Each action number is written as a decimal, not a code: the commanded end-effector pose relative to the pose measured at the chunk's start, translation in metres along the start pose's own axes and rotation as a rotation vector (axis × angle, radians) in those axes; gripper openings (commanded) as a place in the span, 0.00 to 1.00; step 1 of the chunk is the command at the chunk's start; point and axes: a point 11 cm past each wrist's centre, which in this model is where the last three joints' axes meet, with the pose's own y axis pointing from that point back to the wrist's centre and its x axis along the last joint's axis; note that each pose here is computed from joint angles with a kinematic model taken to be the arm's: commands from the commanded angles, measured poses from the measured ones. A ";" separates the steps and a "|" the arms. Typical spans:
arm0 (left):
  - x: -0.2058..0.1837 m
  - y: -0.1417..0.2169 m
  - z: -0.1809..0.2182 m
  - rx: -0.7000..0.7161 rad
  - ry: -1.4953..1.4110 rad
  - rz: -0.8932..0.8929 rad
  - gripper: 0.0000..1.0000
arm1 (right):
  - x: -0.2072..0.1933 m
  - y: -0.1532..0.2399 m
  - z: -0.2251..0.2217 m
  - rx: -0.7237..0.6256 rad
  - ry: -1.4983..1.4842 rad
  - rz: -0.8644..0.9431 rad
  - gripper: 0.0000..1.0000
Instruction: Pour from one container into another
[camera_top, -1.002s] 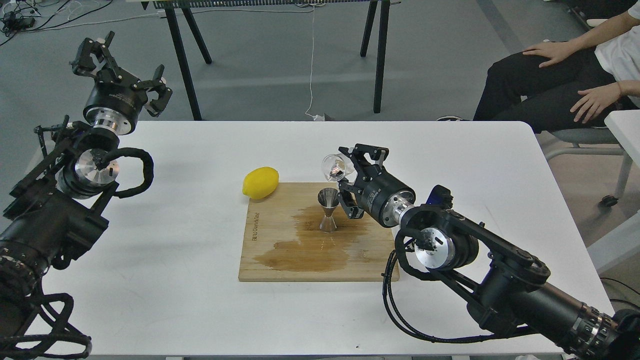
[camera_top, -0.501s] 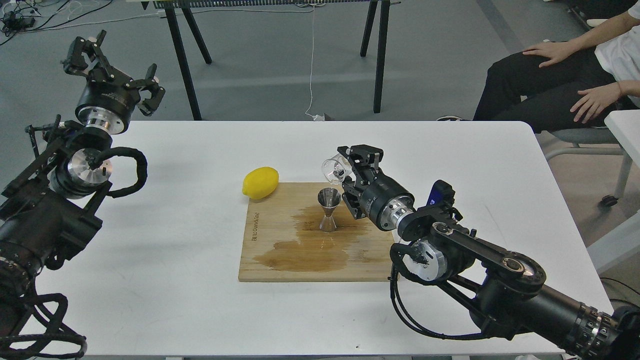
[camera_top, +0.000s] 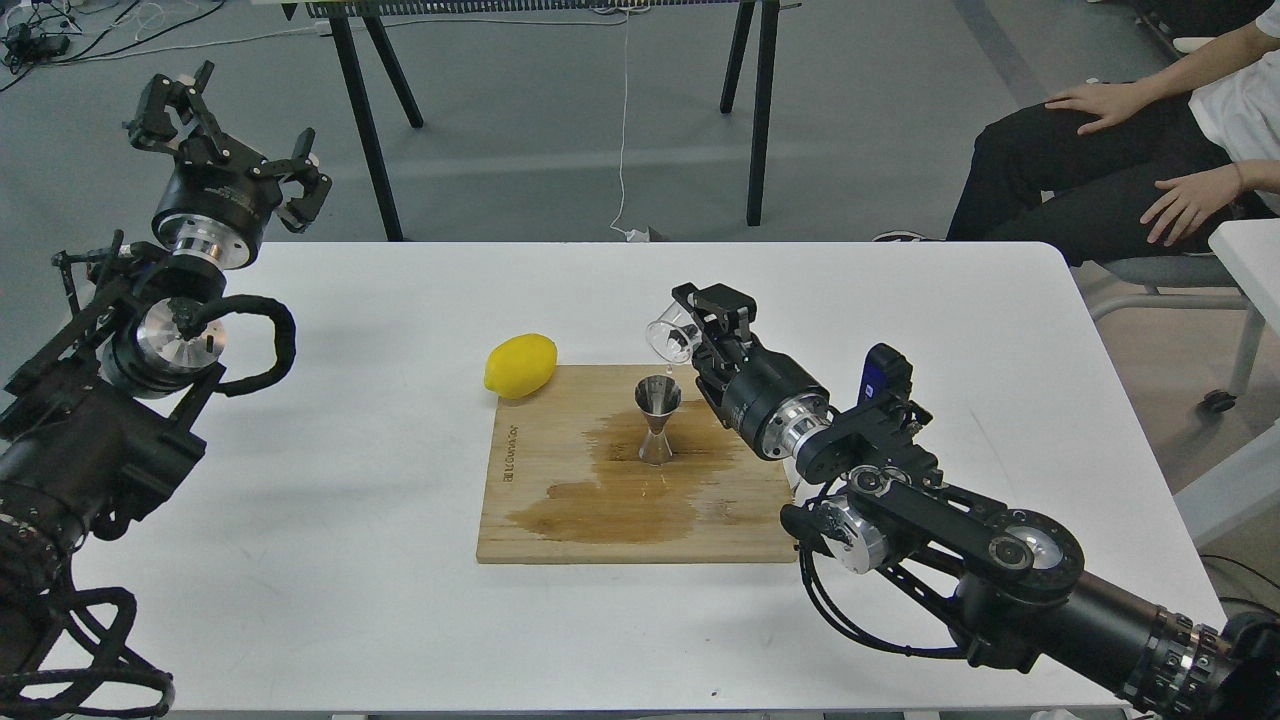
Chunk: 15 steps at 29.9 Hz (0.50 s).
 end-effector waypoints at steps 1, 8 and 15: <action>0.000 0.000 0.000 -0.001 0.000 0.000 1.00 | 0.001 0.000 0.003 -0.001 0.013 0.011 0.36; 0.000 0.000 0.000 -0.002 0.000 0.000 1.00 | 0.007 -0.002 0.001 0.025 0.070 0.046 0.36; 0.000 0.000 0.001 -0.004 -0.001 -0.001 1.00 | 0.003 -0.002 0.005 0.016 0.082 0.034 0.36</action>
